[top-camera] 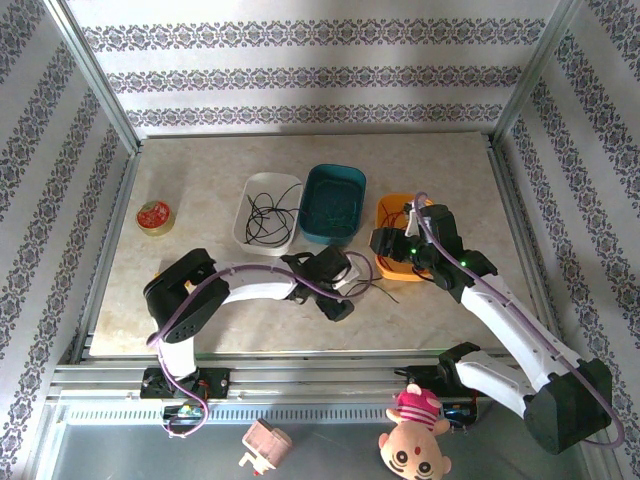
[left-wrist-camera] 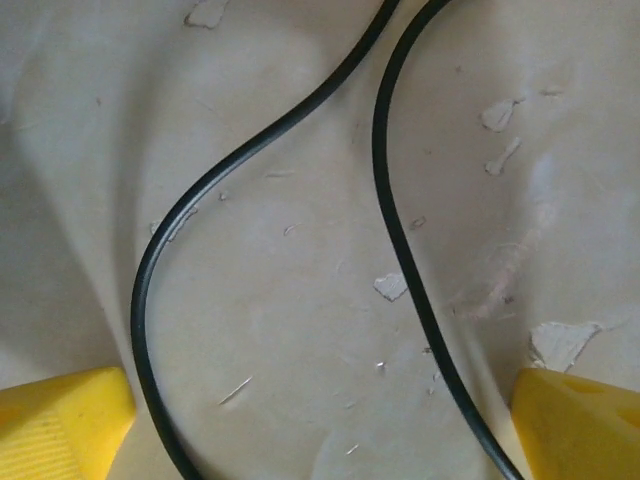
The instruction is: Untangle the cables
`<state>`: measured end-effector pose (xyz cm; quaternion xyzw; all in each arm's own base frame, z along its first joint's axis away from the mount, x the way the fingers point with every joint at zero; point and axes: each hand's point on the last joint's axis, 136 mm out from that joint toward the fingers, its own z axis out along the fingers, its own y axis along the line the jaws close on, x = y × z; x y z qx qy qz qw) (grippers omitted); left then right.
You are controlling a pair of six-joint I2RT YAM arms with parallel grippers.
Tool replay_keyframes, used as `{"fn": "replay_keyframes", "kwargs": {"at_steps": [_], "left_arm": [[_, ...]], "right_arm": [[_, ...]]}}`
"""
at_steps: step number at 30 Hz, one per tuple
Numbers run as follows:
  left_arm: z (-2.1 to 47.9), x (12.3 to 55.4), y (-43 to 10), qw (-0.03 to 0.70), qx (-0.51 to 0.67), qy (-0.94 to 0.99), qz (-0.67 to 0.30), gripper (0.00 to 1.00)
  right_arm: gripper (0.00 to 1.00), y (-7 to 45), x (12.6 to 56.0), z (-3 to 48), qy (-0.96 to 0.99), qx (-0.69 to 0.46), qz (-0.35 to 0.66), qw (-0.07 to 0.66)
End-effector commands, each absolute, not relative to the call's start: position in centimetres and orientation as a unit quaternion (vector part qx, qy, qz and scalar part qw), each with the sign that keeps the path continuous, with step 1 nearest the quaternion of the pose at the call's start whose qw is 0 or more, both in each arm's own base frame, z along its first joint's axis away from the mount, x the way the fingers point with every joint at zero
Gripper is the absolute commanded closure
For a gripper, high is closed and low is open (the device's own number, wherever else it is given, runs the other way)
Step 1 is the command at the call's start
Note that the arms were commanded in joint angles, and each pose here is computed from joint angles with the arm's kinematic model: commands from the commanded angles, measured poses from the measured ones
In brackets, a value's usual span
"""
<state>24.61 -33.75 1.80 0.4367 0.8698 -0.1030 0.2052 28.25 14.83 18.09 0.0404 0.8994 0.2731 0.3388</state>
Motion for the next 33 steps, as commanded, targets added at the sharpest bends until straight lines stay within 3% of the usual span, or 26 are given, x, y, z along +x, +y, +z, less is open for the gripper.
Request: {"fn": "replay_keyframes", "kwargs": {"at_steps": [1,6,9,10,22,27,33], "left_arm": [[-1.0,25.7,-30.7,0.191,0.443,0.876,0.017,0.15],[-1.9,25.4,-29.8,0.180,0.452,0.872,0.052,0.56],[-1.5,25.1,-30.4,0.183,0.449,0.874,0.031,0.97],[-1.0,25.1,-30.7,0.190,0.447,0.874,0.019,1.00],[12.8,26.6,-35.4,0.376,0.394,0.826,-0.141,1.00],[19.3,29.3,-34.2,0.444,0.298,0.825,-0.186,1.00],[23.7,33.4,-29.9,0.467,0.180,0.831,-0.242,1.00]], "right_arm": [[0.39,14.1,28.5,18.8,0.896,0.043,0.265,0.354],[0.39,13.8,28.6,18.7,0.896,0.050,0.264,0.354],[0.39,13.4,28.7,18.6,0.896,0.061,0.263,0.353],[0.39,13.2,28.8,18.5,0.896,0.065,0.262,0.352],[0.39,12.5,29.1,18.4,0.893,0.084,0.266,0.353],[0.39,12.7,29.2,18.3,0.893,0.079,0.268,0.352],[0.39,13.0,29.2,18.4,0.892,0.069,0.273,0.354]]}}
